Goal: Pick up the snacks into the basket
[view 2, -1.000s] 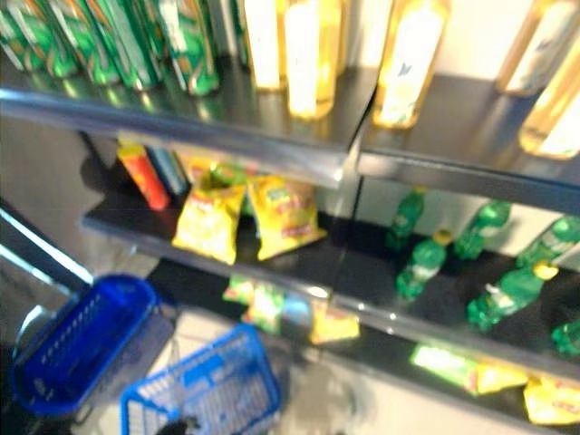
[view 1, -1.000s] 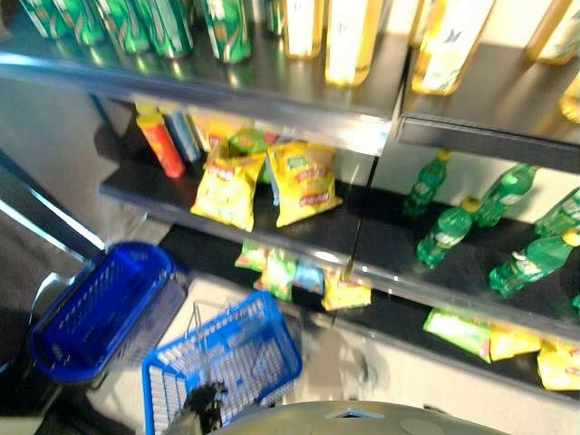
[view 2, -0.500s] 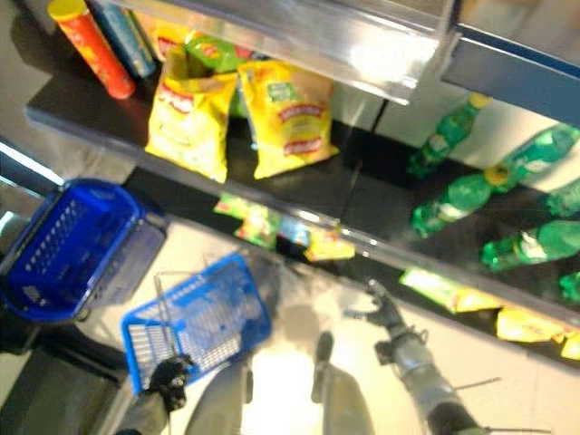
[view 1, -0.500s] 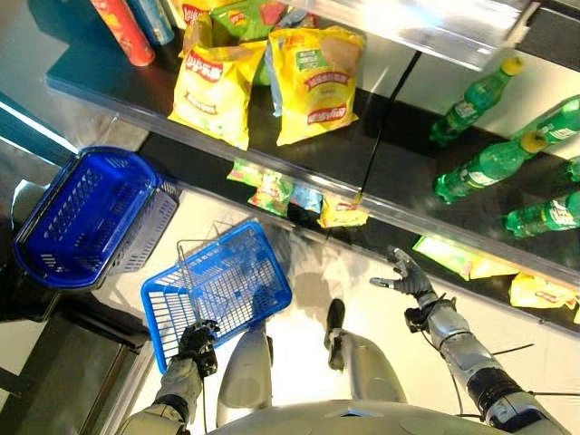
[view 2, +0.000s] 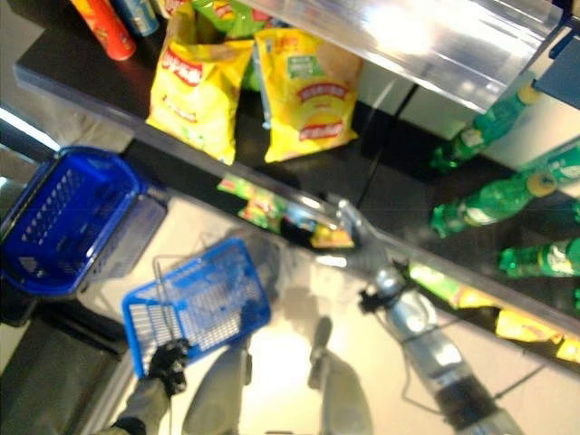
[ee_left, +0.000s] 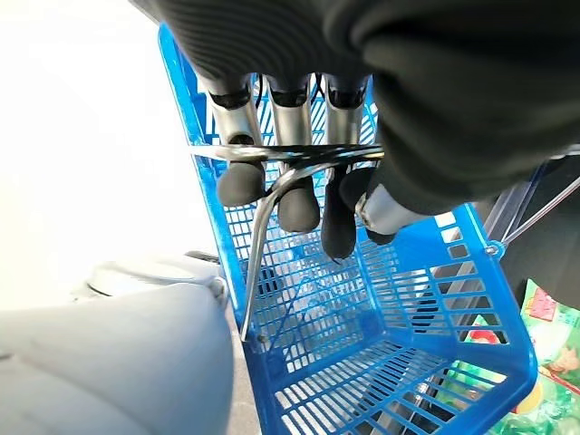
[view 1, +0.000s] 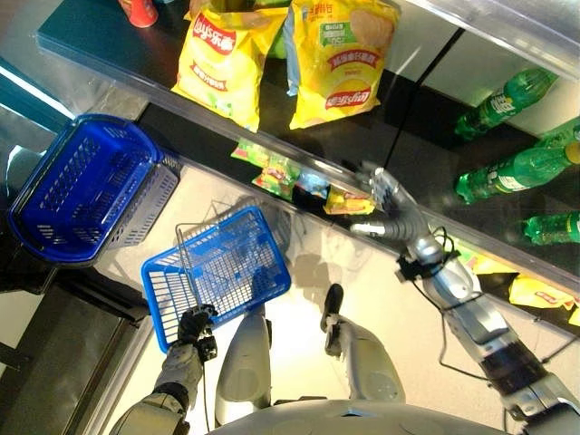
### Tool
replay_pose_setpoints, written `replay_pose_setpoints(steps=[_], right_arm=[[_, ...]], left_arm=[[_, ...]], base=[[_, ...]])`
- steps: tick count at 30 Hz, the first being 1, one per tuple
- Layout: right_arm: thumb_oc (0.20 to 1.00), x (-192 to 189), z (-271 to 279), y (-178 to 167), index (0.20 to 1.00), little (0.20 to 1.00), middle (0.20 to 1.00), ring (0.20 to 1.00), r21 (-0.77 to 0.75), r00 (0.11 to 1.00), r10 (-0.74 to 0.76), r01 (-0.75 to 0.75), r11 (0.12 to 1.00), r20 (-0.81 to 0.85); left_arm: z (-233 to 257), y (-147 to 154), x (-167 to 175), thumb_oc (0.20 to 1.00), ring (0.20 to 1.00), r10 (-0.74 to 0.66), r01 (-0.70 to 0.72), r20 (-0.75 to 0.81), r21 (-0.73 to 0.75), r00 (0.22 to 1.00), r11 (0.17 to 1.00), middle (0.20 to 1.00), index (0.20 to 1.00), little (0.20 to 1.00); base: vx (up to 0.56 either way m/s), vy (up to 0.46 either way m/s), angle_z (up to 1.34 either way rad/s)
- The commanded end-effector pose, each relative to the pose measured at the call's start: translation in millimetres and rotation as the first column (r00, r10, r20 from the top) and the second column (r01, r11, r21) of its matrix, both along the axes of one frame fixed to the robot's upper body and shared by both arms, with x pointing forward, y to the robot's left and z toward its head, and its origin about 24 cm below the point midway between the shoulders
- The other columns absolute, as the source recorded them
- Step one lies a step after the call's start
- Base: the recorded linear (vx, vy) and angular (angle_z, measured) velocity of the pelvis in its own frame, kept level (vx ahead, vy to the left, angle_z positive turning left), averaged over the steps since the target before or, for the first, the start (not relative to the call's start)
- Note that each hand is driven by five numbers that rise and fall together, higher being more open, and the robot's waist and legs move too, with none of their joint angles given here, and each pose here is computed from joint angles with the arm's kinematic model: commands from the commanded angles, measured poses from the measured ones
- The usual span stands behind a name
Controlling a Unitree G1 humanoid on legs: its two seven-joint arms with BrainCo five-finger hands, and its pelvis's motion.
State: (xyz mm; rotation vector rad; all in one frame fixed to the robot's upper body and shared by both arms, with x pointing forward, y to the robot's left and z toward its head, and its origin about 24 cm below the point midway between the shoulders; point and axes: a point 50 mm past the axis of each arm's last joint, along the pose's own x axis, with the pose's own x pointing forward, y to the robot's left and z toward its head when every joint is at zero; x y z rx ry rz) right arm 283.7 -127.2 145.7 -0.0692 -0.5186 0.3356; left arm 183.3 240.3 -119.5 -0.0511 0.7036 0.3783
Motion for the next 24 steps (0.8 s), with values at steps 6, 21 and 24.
replay_pose_setpoints(steps=[6, 21, 24], right_arm=[[1.0, -12, 57, 49, 1.0, 1.0, 1.0, 1.0, 0.226, 0.962, 0.176, -0.222, 0.948, 0.209], [1.0, 20, 96, 66, 1.0, 1.0, 1.0, 1.0, 0.36, 0.957, -0.143, 0.045, 0.932, 0.252], [1.0, 28, 109, 66, 1.0, 1.0, 1.0, 1.0, 0.387, 0.932, -0.248, 0.133, 0.912, 0.264]], left_arm=[[-1, 16, -13, 0.2, 0.2, 0.049, -0.046, -0.046, 0.071, 0.998, 0.996, 0.2, 0.2, 0.2], [10, 10, 9, 0.2, 0.2, 0.04, -0.041, 0.011, 0.131, 0.999, 0.991, 0.2, 0.2, 0.2], [14, 8, 14, 0.2, 0.2, 0.033, -0.036, 0.028, 0.147, 0.999, 0.988, 0.2, 0.2, 0.2]], base=[[0.0, -0.008, 0.11], [0.0, 0.001, 0.07], [-0.02, 0.033, 0.08]])
